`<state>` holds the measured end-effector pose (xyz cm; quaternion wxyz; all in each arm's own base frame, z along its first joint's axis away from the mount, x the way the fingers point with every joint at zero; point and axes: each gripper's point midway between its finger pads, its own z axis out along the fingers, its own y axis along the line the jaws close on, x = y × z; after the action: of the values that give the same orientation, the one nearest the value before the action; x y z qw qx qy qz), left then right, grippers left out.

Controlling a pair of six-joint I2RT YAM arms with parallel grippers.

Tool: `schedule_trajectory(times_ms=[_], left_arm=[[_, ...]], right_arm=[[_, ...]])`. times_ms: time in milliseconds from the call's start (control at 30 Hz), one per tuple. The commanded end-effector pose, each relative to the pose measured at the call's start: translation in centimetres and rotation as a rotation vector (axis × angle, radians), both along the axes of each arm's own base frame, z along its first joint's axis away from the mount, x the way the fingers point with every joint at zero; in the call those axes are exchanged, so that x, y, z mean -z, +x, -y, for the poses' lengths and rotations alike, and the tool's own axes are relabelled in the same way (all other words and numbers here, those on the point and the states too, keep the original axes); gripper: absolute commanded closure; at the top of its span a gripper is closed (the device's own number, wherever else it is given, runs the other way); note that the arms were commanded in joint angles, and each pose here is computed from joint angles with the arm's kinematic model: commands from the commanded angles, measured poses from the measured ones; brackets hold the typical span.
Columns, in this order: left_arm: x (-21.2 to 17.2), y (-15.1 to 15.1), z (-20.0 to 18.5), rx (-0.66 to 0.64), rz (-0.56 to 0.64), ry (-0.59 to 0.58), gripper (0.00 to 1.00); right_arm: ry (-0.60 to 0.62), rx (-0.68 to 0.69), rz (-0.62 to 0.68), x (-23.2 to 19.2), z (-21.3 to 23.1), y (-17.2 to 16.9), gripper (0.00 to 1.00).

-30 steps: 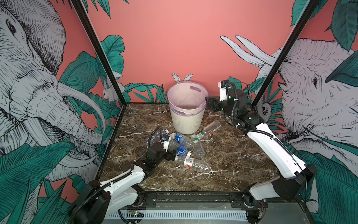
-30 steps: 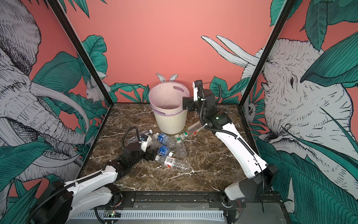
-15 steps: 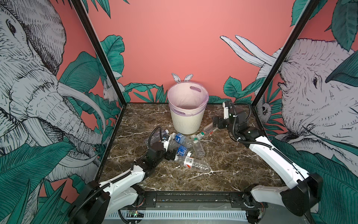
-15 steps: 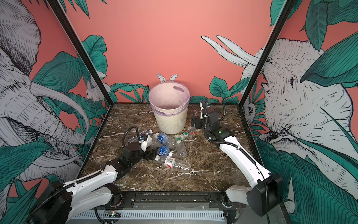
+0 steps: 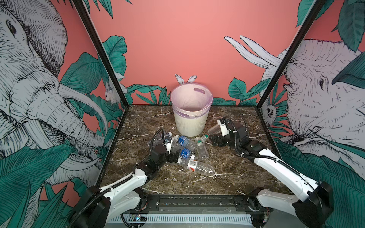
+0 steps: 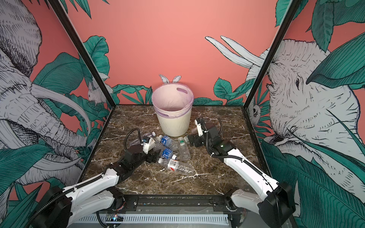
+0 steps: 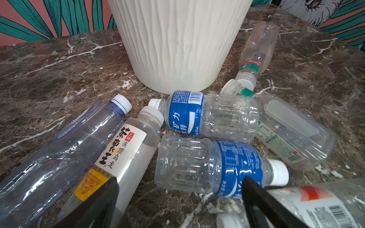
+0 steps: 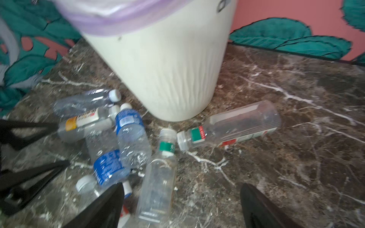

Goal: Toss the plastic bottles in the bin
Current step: 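Reach the right gripper down to the white-label red-stripe water bottle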

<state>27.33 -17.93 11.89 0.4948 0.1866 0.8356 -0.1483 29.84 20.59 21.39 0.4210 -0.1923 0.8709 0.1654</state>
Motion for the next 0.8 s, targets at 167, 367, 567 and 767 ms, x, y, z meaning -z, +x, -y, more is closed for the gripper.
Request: schedule_trajectory(times_ms=[167,367,567,767], left_arm=[[-0.9,0.3,0.5,0.013,0.030,-0.021,0.03],[-1.2,0.1,1.1,0.044,0.033,-0.046,0.03],[-1.2,-0.1,1.9,0.081,0.018,-0.077,0.03],[-1.1,0.2,1.5,0.057,0.009,-0.089,0.03]], right_arm=[[-0.068,-0.191,-0.081,3.3,-2.2,-5.4,0.13],[-0.104,-0.265,-0.138,5.5,-3.2,-7.8,0.18],[-0.124,-0.337,-0.189,7.2,-4.6,-9.4,0.20],[-0.164,-0.417,-0.231,8.9,-6.7,-10.6,0.17]])
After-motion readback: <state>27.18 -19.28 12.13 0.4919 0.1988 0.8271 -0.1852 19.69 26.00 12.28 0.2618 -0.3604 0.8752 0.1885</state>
